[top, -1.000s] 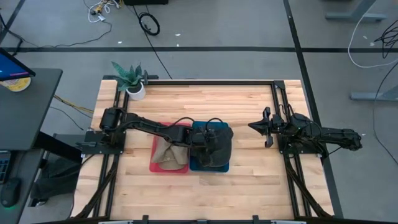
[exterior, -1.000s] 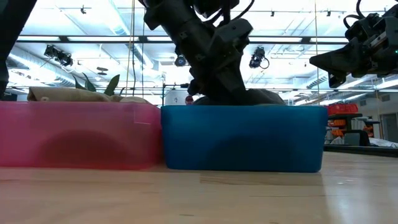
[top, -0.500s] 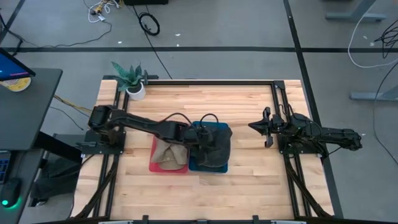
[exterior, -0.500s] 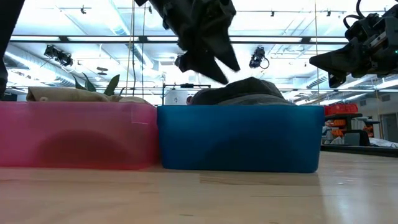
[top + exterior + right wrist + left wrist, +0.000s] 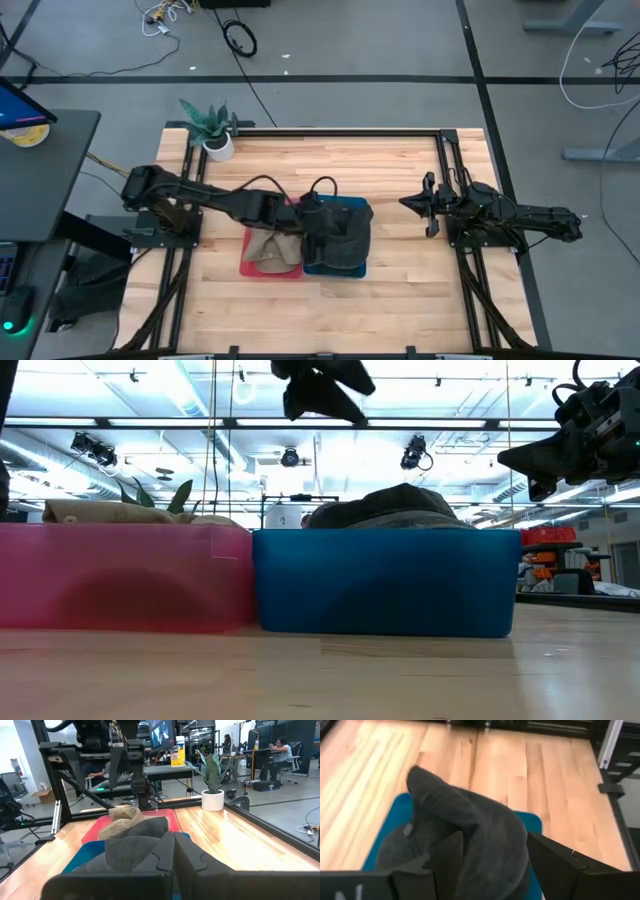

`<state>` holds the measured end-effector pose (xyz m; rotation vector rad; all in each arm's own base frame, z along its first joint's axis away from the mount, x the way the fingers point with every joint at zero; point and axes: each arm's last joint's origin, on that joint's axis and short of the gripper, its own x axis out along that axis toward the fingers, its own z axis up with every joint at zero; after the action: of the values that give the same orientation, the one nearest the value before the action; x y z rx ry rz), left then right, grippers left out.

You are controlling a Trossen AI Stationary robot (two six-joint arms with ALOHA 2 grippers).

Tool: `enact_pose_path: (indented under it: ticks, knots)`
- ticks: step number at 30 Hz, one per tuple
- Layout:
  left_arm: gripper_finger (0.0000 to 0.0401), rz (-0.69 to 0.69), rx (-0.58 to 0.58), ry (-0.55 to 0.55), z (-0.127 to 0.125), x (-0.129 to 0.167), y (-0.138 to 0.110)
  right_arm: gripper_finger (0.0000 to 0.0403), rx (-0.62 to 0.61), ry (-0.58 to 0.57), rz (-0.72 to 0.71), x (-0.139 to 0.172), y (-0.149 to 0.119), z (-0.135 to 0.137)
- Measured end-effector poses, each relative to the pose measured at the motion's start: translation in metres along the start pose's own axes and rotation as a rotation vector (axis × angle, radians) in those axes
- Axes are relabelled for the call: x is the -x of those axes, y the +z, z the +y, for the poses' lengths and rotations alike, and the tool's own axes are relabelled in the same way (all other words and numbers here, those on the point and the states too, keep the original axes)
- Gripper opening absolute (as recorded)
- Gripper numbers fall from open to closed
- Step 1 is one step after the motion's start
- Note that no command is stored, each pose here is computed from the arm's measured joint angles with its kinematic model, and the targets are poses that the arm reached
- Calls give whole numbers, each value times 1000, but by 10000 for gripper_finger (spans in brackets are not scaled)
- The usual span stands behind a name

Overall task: Pick & Place hat
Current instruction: Put the black cap into the blue bin

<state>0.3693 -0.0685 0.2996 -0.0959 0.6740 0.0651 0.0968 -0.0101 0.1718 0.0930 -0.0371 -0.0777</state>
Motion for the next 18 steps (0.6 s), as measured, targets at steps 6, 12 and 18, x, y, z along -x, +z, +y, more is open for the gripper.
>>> enact_pose_path:
  ticks: [6, 12, 18]
  knots:
    - [225, 116, -118, -8, -17, 0, -17, 9, 0, 0, -1, 0, 0, 0]
    - [225, 87, -159, 86, -17, 1, -16, 9, 0, 0, -3, 0, 0, 0]
    - [225, 50, -206, 91, -17, 0, -13, 9, 0, 1, -11, 0, 1, 0]
